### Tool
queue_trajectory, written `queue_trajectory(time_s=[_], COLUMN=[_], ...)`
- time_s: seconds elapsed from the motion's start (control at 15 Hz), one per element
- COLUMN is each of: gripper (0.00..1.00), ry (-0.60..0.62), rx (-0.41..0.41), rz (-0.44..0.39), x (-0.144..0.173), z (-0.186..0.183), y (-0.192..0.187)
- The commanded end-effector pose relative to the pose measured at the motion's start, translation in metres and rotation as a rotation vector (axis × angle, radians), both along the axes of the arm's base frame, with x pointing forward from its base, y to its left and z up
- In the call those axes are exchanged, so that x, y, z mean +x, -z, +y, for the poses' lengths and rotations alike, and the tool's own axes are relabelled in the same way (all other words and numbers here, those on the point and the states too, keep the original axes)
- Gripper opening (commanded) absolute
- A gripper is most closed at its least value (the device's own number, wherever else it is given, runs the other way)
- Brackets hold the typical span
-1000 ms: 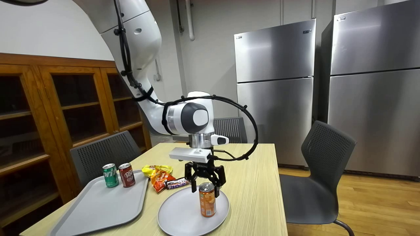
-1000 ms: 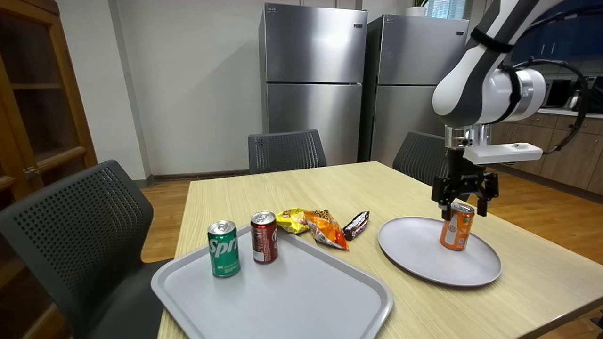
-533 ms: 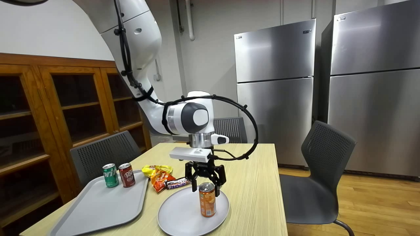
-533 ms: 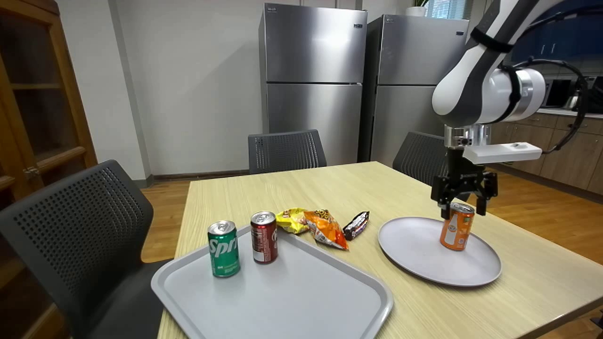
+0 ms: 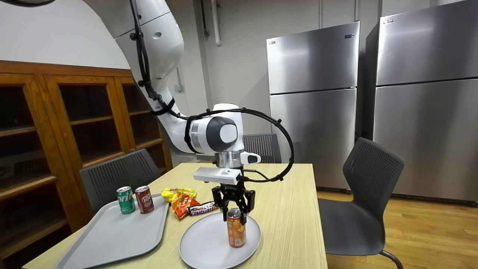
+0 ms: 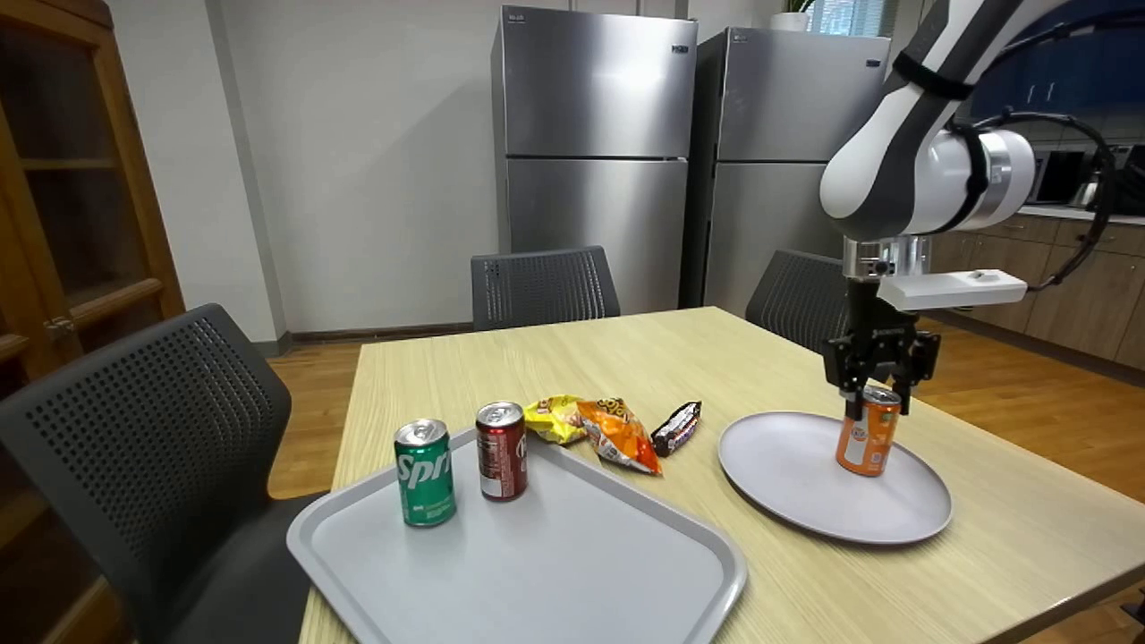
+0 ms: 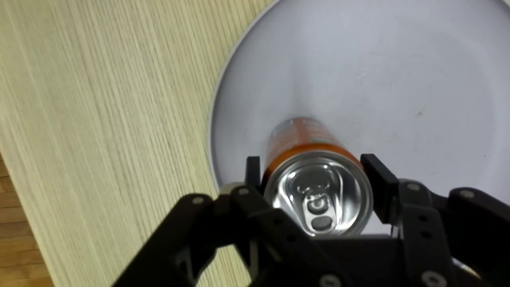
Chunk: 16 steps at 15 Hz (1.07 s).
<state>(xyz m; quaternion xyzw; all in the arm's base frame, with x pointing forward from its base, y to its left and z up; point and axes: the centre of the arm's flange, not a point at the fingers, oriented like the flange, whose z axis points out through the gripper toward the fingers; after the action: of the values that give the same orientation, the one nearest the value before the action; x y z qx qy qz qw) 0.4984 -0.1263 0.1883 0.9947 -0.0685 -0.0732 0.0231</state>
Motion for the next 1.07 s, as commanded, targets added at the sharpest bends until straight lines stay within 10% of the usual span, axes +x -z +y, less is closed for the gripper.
queue_trajectory(time_s=[0.0, 1.0], gripper=[0.38, 0.38], ry=[0.012, -0.071], rx=[-0.012, -0.025], rz=[-0.022, -0.146], x=[0.001, -0.040], z=[0.007, 0.099], y=[-0.007, -0.076])
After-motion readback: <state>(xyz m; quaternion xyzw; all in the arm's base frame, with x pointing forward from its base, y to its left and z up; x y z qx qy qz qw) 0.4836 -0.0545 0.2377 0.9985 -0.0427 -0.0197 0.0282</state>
